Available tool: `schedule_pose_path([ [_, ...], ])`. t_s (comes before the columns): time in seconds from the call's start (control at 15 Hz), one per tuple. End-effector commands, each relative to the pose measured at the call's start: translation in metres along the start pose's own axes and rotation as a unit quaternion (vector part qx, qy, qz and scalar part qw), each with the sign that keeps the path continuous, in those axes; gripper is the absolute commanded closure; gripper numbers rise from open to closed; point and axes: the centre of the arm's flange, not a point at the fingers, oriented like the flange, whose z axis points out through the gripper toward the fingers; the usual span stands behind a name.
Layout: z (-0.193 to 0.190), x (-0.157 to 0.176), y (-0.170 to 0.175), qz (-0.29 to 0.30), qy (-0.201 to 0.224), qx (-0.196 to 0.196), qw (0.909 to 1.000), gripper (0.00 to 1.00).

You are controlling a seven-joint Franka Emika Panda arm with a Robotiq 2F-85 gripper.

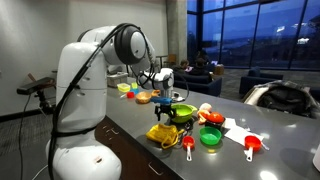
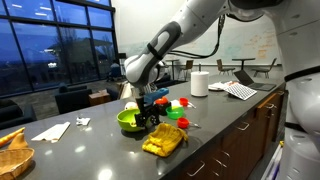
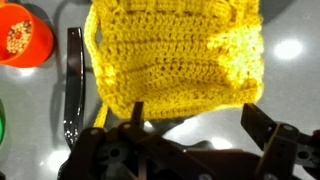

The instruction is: Fold the yellow cloth and use it to wipe the table

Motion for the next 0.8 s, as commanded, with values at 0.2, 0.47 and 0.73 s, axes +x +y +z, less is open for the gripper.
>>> schedule_pose_path([
  [0.2, -0.035, -0.005, -0.007, 0.056, 0.027, -0.025, 0.9978, 0.00],
  [0.47, -0.057, -0.021, 0.003, 0.076, 0.026, -0.053, 0.9953, 0.00],
  [0.73, -0.085, -0.044, 0.021, 0.083, 0.024, -0.071, 0.9938, 0.00],
])
